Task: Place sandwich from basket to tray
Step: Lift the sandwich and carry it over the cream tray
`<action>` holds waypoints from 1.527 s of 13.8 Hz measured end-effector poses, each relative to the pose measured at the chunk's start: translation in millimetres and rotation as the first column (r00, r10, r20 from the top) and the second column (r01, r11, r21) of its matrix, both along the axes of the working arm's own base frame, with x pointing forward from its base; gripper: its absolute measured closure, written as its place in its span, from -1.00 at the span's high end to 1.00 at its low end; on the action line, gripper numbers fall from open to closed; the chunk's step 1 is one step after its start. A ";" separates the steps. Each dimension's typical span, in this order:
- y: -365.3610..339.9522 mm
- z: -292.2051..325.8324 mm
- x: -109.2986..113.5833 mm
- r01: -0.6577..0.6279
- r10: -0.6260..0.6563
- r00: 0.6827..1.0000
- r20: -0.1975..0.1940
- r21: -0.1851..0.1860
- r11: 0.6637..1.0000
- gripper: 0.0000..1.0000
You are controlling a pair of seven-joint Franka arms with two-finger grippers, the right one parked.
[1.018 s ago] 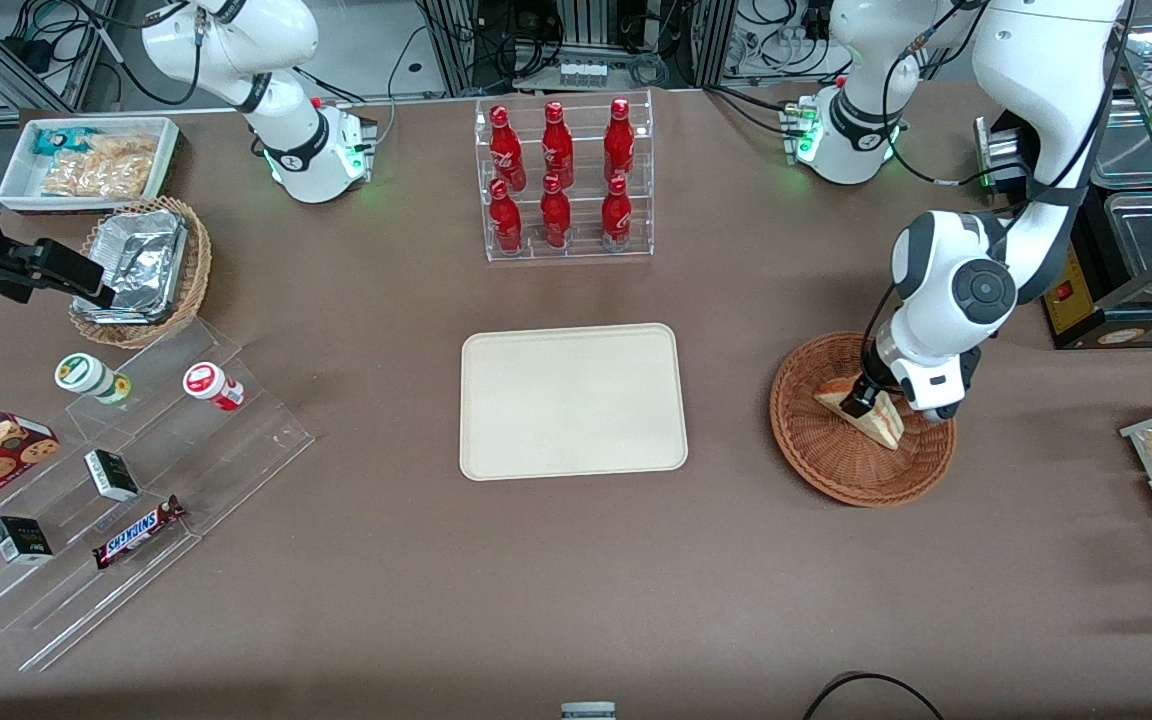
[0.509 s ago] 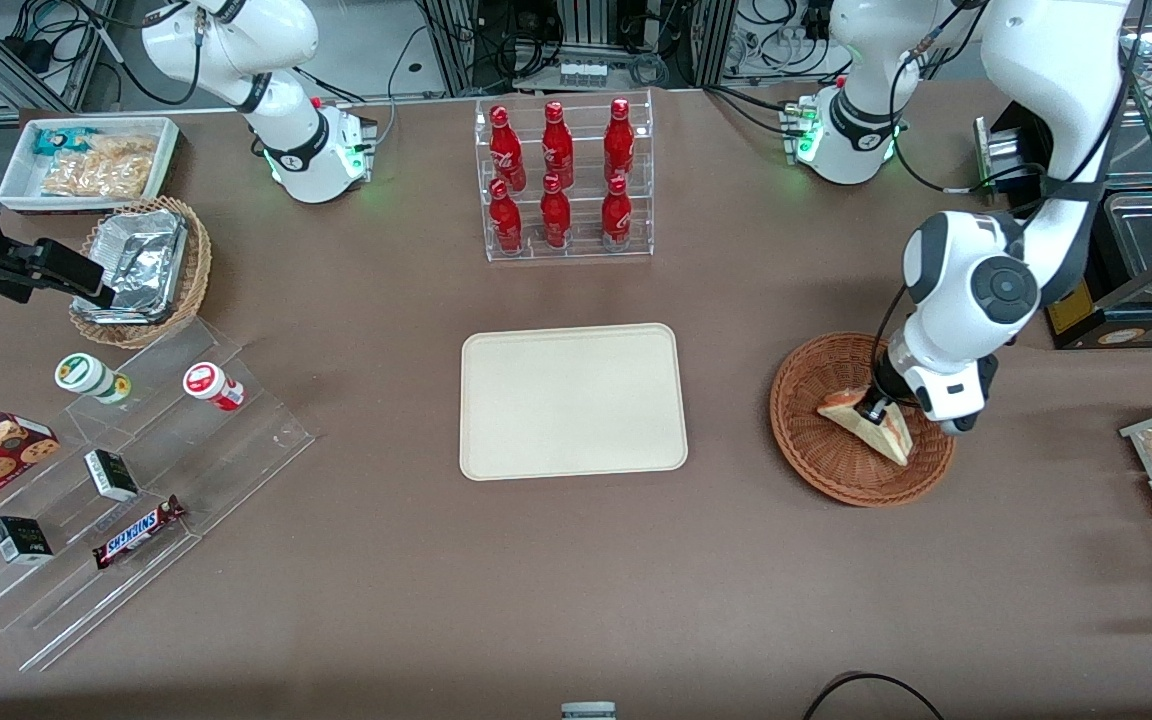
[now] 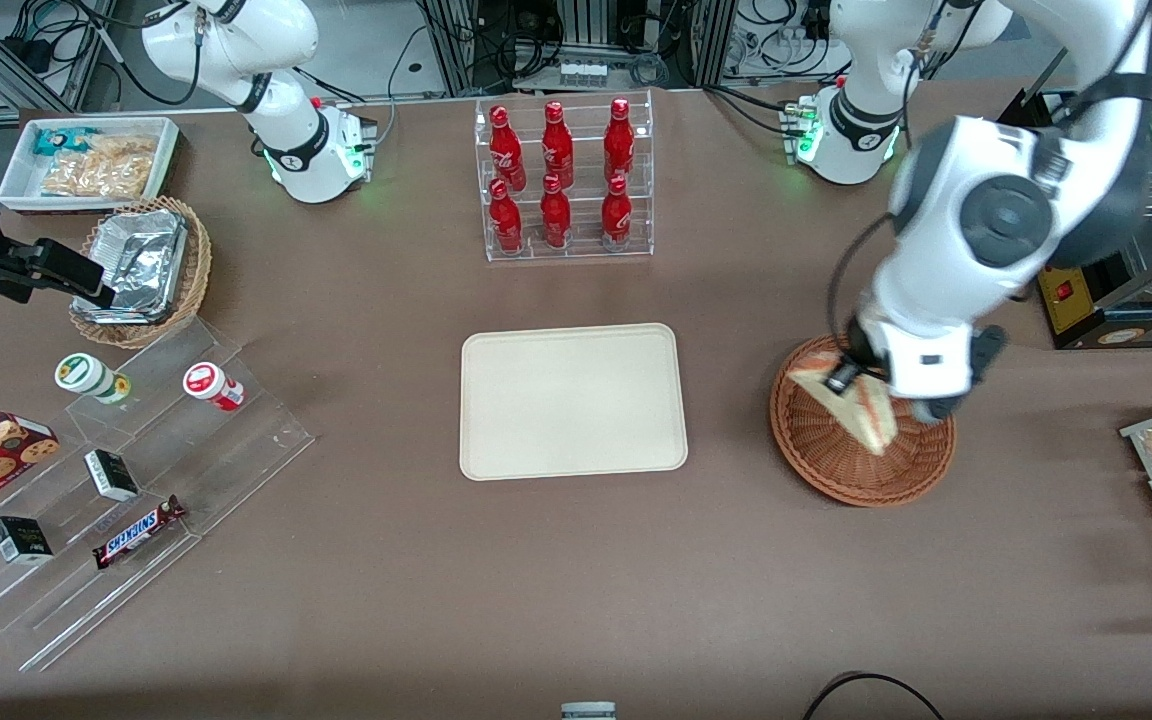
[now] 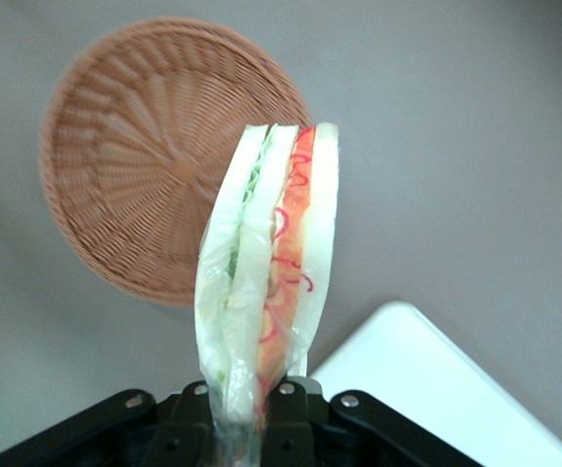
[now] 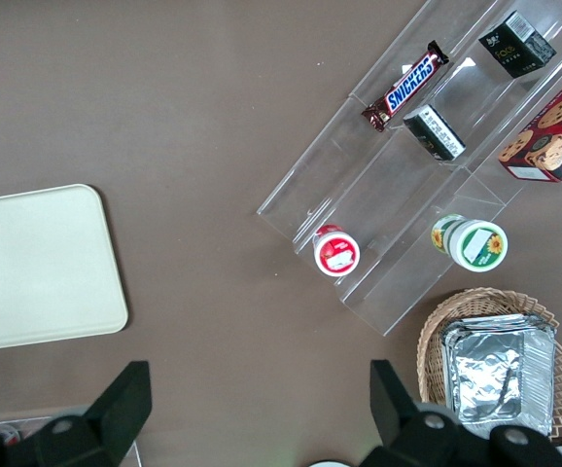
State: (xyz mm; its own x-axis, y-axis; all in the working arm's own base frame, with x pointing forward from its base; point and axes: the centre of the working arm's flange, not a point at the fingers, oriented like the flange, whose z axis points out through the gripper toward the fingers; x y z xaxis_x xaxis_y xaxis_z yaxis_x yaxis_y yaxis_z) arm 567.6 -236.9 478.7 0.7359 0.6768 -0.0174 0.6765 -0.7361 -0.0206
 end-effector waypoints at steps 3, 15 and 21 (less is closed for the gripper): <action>-89.1 -23.0 -21.3 0.139 -0.139 0.990 -0.025 -0.007 0.990 -0.70; -311.9 -194.4 -99.3 0.491 -0.491 0.871 0.012 -0.013 0.871 -0.71; -320.5 -247.2 -106.8 0.552 -0.553 0.833 0.022 0.039 0.833 -0.71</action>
State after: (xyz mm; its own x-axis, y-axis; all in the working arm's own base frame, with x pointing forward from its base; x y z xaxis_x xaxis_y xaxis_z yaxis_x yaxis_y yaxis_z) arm 460.8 -557.4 231.5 0.9872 0.1574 0.0251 0.1582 -0.9868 -0.0350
